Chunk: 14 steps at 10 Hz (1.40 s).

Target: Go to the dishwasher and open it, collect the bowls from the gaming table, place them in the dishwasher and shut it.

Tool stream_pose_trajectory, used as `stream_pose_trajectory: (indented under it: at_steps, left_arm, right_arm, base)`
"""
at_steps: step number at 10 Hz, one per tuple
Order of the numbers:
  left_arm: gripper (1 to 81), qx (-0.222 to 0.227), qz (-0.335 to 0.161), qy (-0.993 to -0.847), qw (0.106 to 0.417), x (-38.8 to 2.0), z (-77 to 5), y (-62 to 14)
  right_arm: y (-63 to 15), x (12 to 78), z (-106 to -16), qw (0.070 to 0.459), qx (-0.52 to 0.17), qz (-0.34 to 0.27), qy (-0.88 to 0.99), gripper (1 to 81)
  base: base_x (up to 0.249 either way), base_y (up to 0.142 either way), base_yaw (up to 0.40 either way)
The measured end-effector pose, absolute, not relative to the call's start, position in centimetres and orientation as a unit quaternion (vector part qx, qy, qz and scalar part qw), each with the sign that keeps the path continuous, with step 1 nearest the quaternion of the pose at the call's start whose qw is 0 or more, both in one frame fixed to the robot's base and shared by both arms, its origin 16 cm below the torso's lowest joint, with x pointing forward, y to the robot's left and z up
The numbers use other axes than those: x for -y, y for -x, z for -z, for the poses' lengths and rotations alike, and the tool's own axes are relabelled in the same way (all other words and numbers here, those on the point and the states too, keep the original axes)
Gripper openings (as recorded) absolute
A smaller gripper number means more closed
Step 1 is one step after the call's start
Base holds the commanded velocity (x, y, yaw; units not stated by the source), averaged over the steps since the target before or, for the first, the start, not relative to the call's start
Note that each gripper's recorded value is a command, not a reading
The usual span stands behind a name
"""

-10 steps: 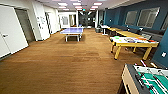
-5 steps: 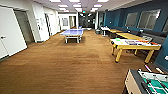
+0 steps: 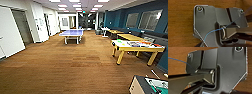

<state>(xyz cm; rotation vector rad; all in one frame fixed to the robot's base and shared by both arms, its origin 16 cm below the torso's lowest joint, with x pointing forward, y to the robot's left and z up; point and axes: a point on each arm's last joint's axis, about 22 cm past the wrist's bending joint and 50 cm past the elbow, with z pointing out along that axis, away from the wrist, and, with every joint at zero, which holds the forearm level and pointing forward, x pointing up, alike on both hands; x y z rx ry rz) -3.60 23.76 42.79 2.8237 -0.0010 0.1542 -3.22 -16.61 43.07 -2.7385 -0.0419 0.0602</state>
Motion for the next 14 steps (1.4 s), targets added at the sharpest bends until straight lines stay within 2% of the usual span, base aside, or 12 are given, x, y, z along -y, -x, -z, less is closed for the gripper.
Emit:
stream_pose_trajectory:
  at_steps: [14]
  left_arm:
    - [81.1, 0.0, -0.056, -0.985, 0.161, -23.0, -42.8, 3.3]
  right_arm:
    - [3.2, 16.9, -43.0, 0.198, 0.015, -0.022, 0.98, 81.1]
  base:
    - [0.258, 0.0, 0.0]
